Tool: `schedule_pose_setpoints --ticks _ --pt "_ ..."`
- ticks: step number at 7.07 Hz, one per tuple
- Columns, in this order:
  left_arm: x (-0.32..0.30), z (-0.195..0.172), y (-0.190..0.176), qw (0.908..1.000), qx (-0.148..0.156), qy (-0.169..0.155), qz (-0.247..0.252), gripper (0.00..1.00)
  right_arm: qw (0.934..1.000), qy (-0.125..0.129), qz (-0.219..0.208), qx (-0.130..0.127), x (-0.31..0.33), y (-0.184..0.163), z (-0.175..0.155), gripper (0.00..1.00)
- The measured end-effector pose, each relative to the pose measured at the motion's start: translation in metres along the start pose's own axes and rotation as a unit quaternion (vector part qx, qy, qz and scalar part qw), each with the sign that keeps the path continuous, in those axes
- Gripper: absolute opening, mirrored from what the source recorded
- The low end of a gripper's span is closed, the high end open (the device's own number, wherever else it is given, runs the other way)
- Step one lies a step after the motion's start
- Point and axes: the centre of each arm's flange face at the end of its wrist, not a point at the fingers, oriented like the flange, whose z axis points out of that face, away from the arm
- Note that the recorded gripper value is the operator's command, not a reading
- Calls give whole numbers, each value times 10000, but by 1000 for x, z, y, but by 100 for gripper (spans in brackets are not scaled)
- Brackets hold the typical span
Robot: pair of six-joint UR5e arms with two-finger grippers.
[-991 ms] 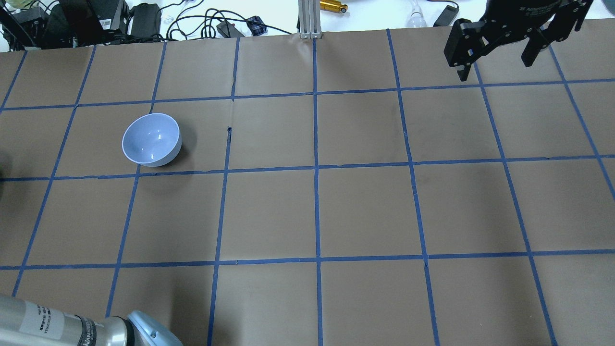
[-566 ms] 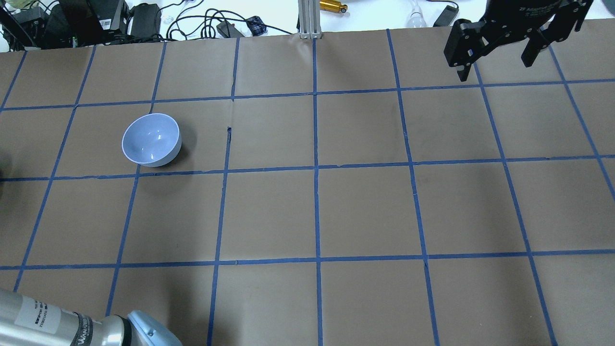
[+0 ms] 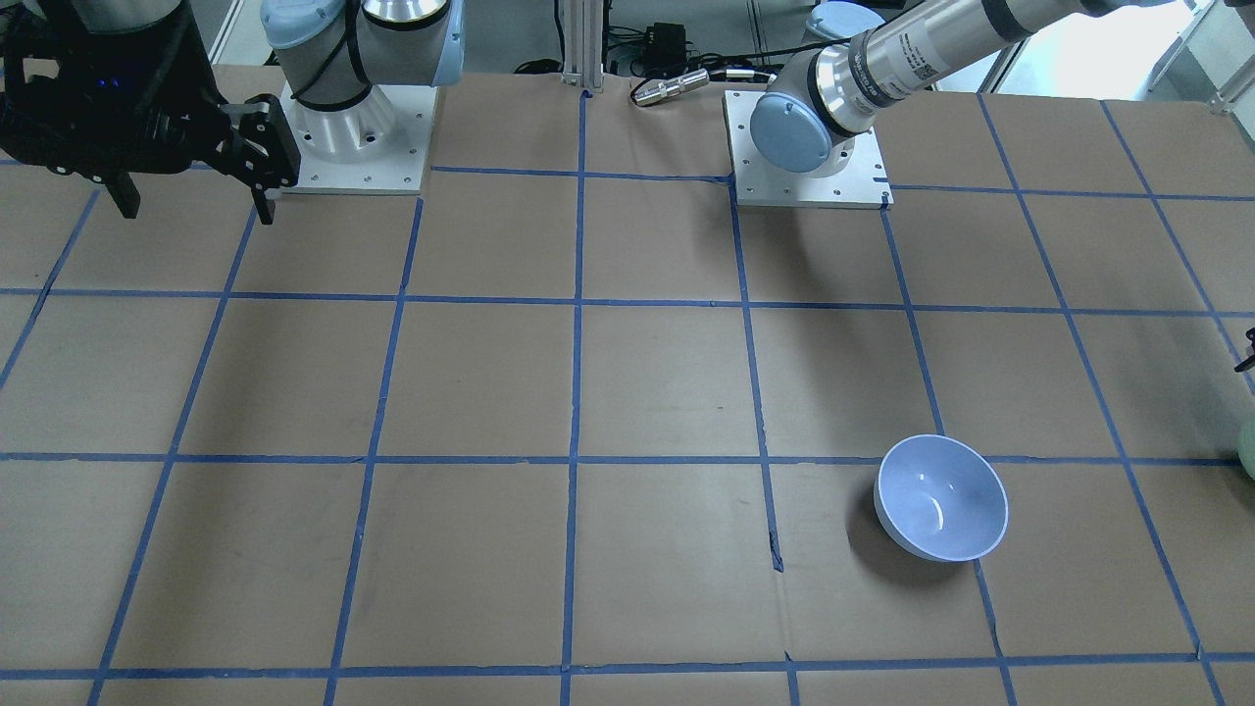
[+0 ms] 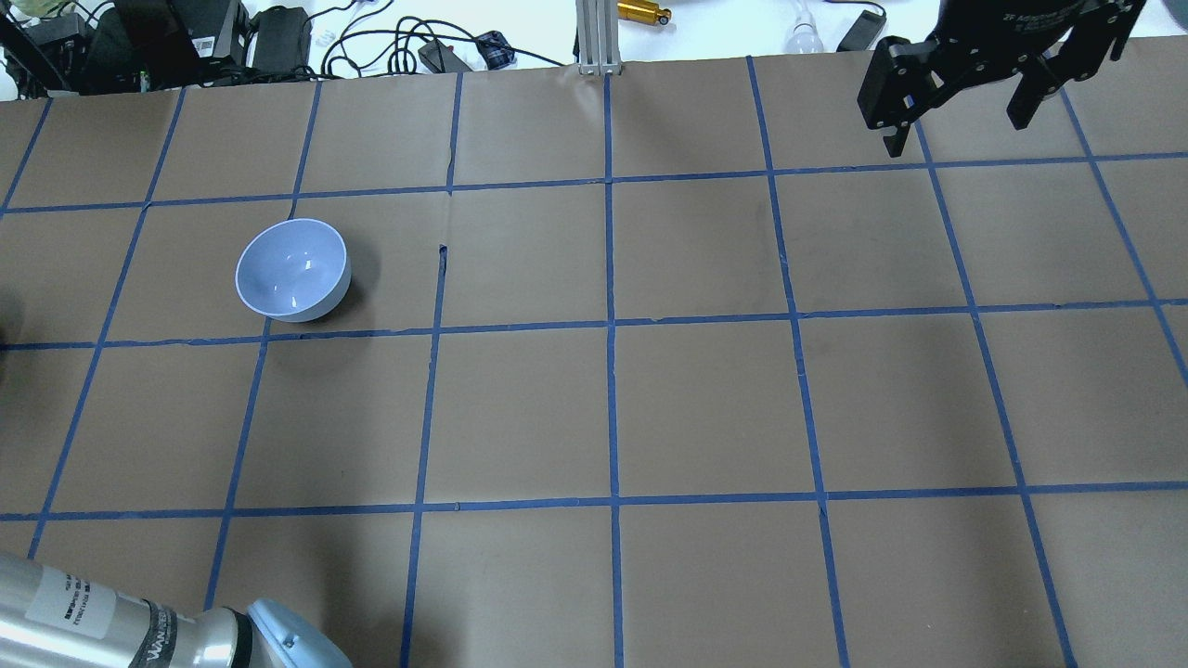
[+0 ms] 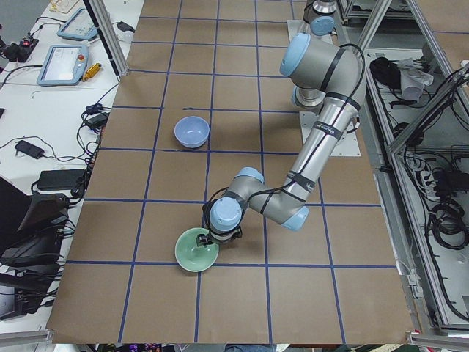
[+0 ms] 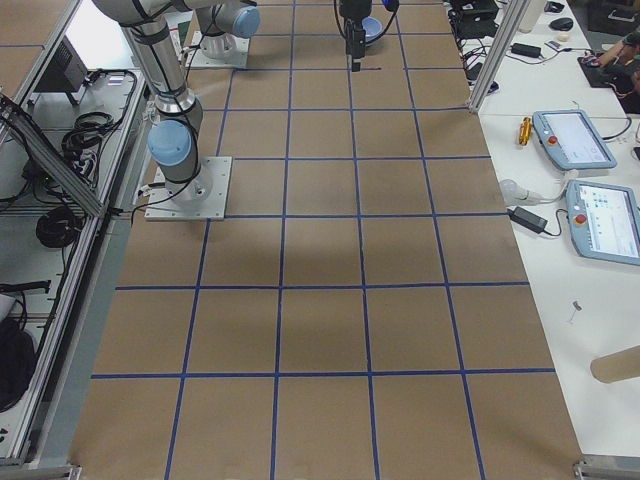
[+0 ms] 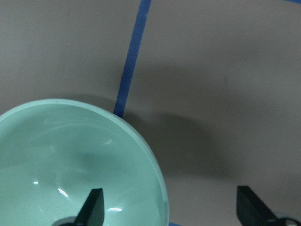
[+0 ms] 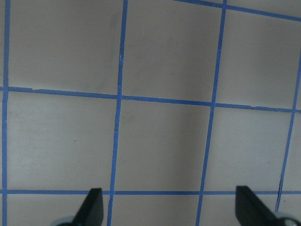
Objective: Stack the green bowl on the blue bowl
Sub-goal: 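Lower the left gripper onto the pale green bowl rim and grasp it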
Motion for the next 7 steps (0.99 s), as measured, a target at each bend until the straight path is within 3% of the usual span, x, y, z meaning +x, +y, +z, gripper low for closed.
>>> schedule_pose_setpoints --ticks 5,7 --pt "-2 15 8 9995 -119 218 -201 96 10000 0 0 0 0 0 0 100" --pt "-7 14 6 9995 -137 226 -195 90 10000 0 0 0 0 0 0 100"
